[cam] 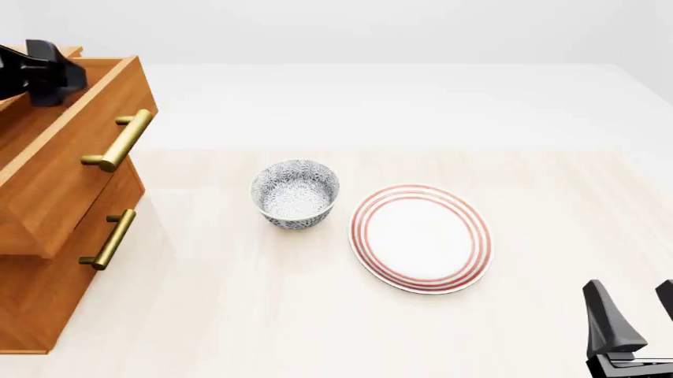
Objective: Open the top drawer of the cabinet.
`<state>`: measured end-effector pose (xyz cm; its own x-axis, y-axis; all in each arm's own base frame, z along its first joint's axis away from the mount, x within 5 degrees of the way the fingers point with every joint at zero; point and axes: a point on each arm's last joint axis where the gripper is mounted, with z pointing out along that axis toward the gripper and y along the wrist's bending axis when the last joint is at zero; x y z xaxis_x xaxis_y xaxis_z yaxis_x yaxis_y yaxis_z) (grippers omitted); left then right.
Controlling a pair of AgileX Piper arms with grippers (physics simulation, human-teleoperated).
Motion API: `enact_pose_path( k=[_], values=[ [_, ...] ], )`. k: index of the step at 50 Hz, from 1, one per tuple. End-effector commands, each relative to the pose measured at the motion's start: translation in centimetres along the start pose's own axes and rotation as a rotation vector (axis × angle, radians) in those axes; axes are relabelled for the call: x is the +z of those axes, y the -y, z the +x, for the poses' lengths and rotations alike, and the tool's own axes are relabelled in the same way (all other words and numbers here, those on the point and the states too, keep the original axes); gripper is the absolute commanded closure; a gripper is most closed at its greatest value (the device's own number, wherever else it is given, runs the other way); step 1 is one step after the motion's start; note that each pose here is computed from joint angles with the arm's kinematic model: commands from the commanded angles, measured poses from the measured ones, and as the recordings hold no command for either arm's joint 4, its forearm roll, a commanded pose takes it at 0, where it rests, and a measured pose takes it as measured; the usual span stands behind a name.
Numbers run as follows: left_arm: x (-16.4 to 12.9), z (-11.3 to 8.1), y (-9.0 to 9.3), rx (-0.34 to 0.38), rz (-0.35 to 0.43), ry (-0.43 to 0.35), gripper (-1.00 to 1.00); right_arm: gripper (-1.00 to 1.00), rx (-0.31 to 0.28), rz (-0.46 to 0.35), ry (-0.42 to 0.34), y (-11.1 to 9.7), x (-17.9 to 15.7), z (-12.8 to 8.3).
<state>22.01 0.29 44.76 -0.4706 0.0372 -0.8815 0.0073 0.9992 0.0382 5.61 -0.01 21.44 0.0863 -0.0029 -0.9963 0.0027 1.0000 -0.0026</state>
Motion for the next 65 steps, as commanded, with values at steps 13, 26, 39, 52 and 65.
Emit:
enact_pose_path(
  k=[13, 26, 39, 52, 65],
  values=[
    [1.2, 1.8, -0.4, -0.036, -0.019, -0.014, -1.0, -1.0, 0.0, 0.0, 0.0, 0.0, 0.0, 0.0],
    [2.5, 2.9, -0.4, -0.049, -0.019, -0.031, -1.0, -1.0, 0.0, 0.0, 0.0, 0.0, 0.0, 0.0],
    [3.7, 3.8, -0.3, -0.064, -0.018, -0.042, -1.0, -1.0, 0.0, 0.0, 0.0, 0.0, 0.0, 0.0],
    [4.0, 4.0, -0.5, -0.075, -0.025, -0.035, -1.0, -1.0, 0.0, 0.0, 0.0, 0.0, 0.0, 0.0],
    [4.6, 4.7, -0.4, -0.085, -0.02, -0.046, -1.0, -1.0, 0.0, 0.0, 0.0, 0.0, 0.0, 0.0]
  ],
)
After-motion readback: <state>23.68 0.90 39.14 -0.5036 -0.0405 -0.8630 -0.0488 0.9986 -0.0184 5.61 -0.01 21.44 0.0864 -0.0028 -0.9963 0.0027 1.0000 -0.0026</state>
